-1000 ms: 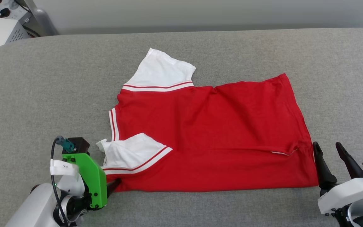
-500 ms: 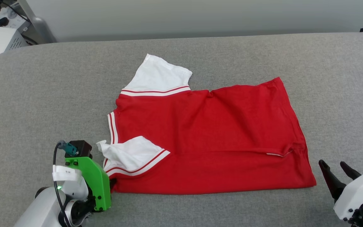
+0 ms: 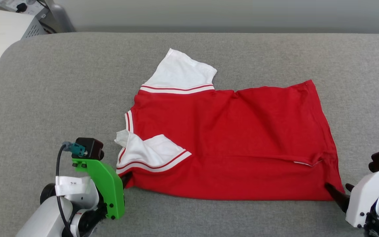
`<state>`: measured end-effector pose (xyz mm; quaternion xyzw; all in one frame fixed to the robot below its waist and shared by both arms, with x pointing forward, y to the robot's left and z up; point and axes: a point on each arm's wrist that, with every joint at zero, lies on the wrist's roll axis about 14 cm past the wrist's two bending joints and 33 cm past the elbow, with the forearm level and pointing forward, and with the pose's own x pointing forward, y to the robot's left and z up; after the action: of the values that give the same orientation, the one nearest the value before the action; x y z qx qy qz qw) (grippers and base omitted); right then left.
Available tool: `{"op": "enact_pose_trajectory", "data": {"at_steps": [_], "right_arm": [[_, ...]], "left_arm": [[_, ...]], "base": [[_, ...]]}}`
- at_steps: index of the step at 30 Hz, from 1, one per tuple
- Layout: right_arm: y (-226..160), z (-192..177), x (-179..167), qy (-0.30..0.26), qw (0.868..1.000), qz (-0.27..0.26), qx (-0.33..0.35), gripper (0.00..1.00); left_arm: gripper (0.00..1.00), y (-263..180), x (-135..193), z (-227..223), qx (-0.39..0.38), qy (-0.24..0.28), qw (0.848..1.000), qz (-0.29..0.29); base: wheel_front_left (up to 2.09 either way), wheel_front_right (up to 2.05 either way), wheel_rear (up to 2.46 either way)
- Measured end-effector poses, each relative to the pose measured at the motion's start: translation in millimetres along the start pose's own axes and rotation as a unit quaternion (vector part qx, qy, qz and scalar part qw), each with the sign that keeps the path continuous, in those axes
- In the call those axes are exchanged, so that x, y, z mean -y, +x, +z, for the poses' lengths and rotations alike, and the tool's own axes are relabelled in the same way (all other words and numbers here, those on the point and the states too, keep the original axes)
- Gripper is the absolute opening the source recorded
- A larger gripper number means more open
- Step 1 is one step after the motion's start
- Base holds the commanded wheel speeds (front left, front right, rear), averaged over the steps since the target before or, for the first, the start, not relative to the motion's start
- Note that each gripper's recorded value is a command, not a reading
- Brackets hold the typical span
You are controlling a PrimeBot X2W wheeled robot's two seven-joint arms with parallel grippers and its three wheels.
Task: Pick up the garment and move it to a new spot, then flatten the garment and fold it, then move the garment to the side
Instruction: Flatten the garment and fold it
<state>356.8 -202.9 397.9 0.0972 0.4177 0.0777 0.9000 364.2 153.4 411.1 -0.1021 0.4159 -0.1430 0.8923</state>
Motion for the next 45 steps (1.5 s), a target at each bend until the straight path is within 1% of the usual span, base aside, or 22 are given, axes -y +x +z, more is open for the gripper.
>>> {"op": "enact_pose_trajectory", "data": {"at_steps": [6, 7, 8, 9, 10, 16, 20, 23, 27, 31, 36, 40, 41, 42, 43, 45], "right_arm": [[23.9, -23.8, -6.7, 0.005, 0.998, 0.012, -0.068, 1.00], [26.2, -27.6, -7.2, 0.005, 0.997, 0.014, -0.076, 0.96], [27.7, -29.5, -8.2, 0.004, 0.997, 0.016, -0.082, 0.48], [29.3, -29.5, -10.1, 0.007, 0.996, 0.020, -0.083, 0.42], [30.3, -29.4, -11.4, 0.008, 0.996, 0.023, -0.084, 0.00], [26.9, -22.2, -16.3, -0.001, 0.997, 0.030, -0.069, 0.00], [17.6, -9.9, -19.5, -0.011, 0.998, 0.033, -0.043, 0.00], [7.8, -9.0, -21.9, -0.018, 0.999, 0.034, -0.032, 0.00], [-8.7, -18.9, -23.2, -0.018, 0.999, 0.034, -0.027, 0.00], [-23.9, -32.2, -23.2, -0.013, 0.999, 0.032, -0.027, 0.00], [-38.0, -54.4, -23.1, 0.007, 0.999, 0.030, -0.032, 0.00], [-40.8, -67.8, -22.7, 0.027, 0.999, 0.028, -0.033, 0.00], [-39.7, -68.2, -22.2, 0.035, 0.999, 0.027, -0.028, 0.18], [-38.7, -69.3, -22.6, 0.037, 0.999, 0.027, -0.028, 0.45], [-37.7, -70.0, -23.2, 0.040, 0.998, 0.028, -0.026, 1.00], [-36.0, -68.7, -24.9, 0.045, 0.998, 0.029, -0.017, 1.00]], "left_arm": [[0.00, 0.8, 0.0, 0.0, 0.002, -0.006, 1.000, -0.002], [0.00, 1.1, -0.8, -0.4, 0.002, -0.008, 1.000, -0.001], [0.00, 1.4, -1.5, -1.1, 0.001, -0.009, 1.000, -0.001], [0.00, 1.7, -2.0, -1.4, 0.001, -0.010, 1.000, 0.000], [0.00, 1.8, -2.3, -1.5, 0.002, -0.010, 1.000, 0.000], [0.00, -2.6, 1.8, 3.7, 0.017, -0.004, 1.000, -0.003], [0.00, -12.3, 3.5, 7.9, 0.035, 0.011, 0.999, 0.003], [0.00, -21.6, 4.6, 4.3, 0.042, 0.012, 0.999, 0.007], [0.00, -37.1, 3.8, -6.2, 0.045, 0.012, 0.999, 0.015], [0.00, -51.9, -0.9, -21.8, 0.040, 0.000, 0.999, 0.026], [0.00, -63.6, -0.6, -55.0, 0.008, -0.035, 0.999, 0.027], [0.00, -63.2, -1.7, -75.9, -0.018, -0.057, 0.998, 0.026], [0.00, -61.2, -1.4, -80.1, -0.024, -0.064, 0.997, 0.025], [0.00, -59.5, -1.0, -83.4, -0.029, -0.069, 0.997, 0.025], [0.05, -57.5, -0.6, -87.2, -0.033, -0.073, 0.996, 0.025], [0.35, -53.1, 0.5, -90.4, -0.035, -0.080, 0.996, 0.023]], "base": [[0.00, 0.00, 0.00], [0.00, 0.00, 0.00], [0.00, 0.00, 0.00], [0.00, 0.00, 0.00], [0.00, 0.00, 0.00], [0.00, 0.00, 0.00], [0.00, 0.00, 0.00], [0.00, 0.00, 0.00], [0.00, 0.00, 0.00], [0.00, 0.00, 0.00], [0.00, 0.00, 0.00], [0.00, 0.00, 0.00], [0.00, 0.00, 0.00], [0.00, 0.00, 0.00], [0.00, 0.00, 0.00], [0.00, 0.00, 0.00]]}}
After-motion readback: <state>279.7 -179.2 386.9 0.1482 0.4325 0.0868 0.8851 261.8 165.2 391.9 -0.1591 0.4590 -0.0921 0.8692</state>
